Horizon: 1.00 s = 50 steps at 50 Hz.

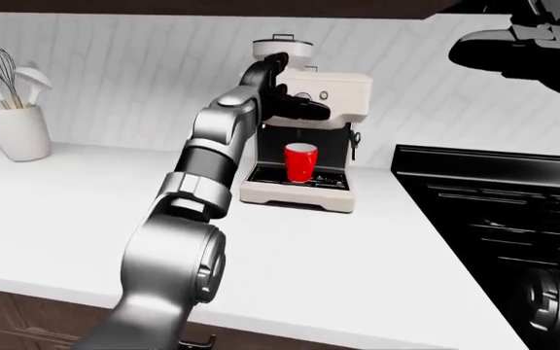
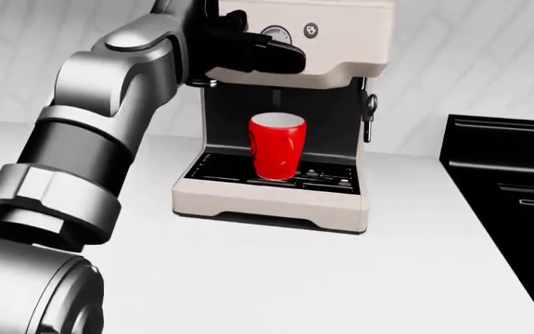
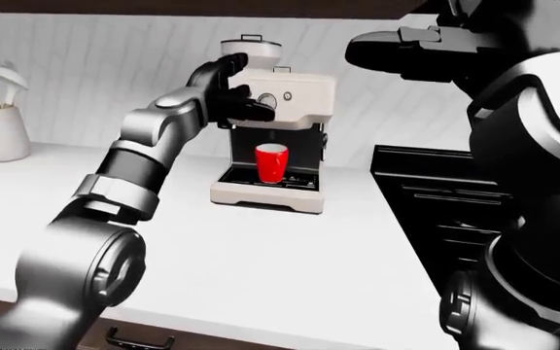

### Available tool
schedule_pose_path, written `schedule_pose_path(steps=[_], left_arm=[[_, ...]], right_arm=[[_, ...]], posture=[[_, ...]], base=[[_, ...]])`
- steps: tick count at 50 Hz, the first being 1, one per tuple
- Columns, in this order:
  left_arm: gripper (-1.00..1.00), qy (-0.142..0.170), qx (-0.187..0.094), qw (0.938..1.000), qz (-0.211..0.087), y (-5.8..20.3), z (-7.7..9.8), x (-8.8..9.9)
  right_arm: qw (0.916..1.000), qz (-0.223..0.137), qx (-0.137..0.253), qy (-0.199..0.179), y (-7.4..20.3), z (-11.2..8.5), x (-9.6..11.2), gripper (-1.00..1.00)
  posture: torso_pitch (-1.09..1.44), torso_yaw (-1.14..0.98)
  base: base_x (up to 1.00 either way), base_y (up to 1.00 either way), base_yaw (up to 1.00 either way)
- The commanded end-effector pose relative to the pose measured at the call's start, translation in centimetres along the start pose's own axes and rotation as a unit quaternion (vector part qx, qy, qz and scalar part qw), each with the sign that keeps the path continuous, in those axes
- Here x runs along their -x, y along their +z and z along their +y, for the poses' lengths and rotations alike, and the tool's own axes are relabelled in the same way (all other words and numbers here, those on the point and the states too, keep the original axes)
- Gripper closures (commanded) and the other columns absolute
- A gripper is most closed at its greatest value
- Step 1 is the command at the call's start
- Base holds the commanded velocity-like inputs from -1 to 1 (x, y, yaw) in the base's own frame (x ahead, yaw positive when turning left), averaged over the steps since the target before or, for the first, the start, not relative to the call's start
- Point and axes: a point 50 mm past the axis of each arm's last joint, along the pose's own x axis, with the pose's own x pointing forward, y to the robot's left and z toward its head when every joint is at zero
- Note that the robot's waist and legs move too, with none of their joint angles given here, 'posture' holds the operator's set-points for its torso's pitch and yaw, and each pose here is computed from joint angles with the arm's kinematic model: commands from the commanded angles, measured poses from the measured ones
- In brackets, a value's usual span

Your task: Press the button on the coffee machine to serve coffee.

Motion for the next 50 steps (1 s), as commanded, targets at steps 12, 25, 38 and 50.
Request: schedule_pose_path(steps=[12,25,38,50], left_arm=[[-1.00,0.007,-0.016,0.9984,-0.054,2.4,0.1,0.0],[-1.00,0.012,-0.034,0.9963,-0.078,3.3,0.0,0.1],[-1.00,0.005,-0.029,0.9959,-0.085,3.7,-0.2,0.1],[-1.00,0.004,-0.035,0.9964,-0.077,3.3,-0.3,0.0]], right_arm=[[0.9995,-0.029,-0.008,-0.007,1.4,-0.4,0.1,-1.00],[0.9994,-0.031,-0.009,-0.009,1.6,-0.5,0.2,-1.00],[0.9993,-0.034,-0.011,-0.011,1.8,-0.7,0.2,-1.00],[0.9992,-0.035,-0.012,-0.012,2.0,-0.8,0.2,-1.00]], posture=[[-0.62,0.00],[-0.62,0.00],[-0.58,0.00],[-0.57,0.00]], base=[[0.00,0.00,0.00],[0.00,0.00,0.00],[0.00,0.00,0.00],[0.00,0.00,0.00]])
